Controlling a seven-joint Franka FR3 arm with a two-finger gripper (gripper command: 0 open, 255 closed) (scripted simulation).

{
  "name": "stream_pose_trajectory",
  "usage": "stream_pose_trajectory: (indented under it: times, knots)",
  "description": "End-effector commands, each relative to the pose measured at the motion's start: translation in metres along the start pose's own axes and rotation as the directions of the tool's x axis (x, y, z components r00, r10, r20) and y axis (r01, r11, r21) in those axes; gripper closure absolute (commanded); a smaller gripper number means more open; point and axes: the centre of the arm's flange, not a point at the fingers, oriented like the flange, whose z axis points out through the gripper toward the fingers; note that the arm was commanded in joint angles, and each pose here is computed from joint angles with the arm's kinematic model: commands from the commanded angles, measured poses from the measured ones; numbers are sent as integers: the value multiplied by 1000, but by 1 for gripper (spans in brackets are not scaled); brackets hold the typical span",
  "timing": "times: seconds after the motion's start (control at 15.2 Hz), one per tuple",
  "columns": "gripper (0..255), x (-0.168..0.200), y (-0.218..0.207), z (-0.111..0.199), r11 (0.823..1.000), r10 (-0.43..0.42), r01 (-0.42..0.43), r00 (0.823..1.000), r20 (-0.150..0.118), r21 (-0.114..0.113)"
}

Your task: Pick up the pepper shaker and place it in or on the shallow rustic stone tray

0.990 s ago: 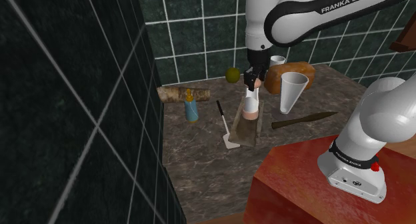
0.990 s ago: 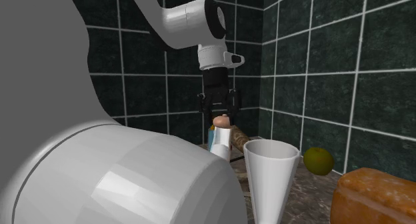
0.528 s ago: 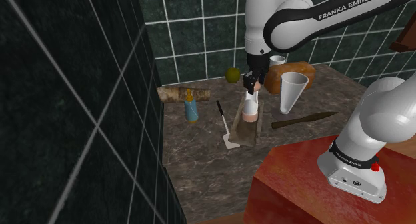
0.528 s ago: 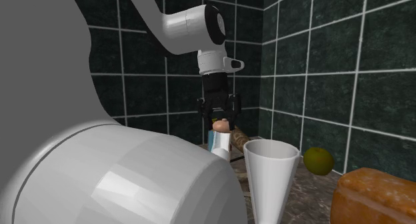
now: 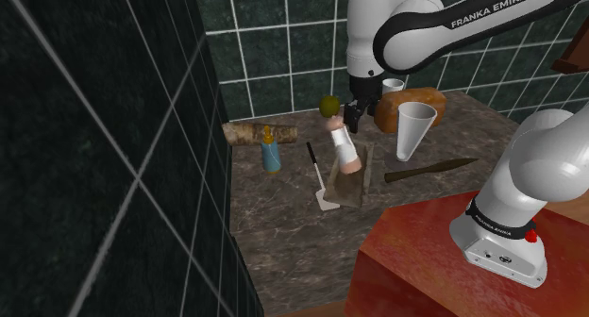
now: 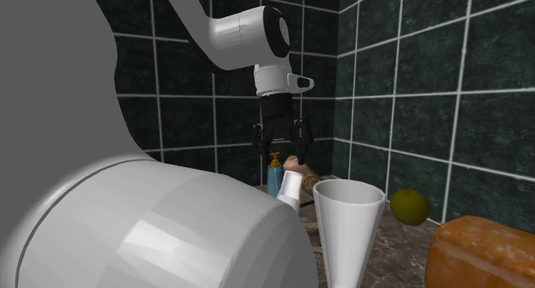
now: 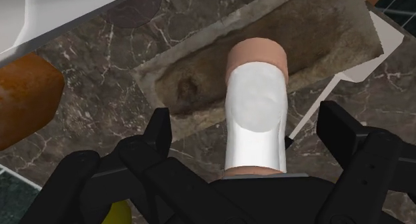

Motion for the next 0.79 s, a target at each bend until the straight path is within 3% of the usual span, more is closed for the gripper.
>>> stream_pose_trajectory:
  times: [0.0, 0.2, 0.73]
  knots:
    - [0, 0, 0, -13, 1000, 0, 0, 1000, 0, 0]
    - [0, 0, 0, -50, 1000, 0, 0, 1000, 0, 0]
    - [0, 0, 0, -50, 1000, 0, 0, 1000, 0, 0]
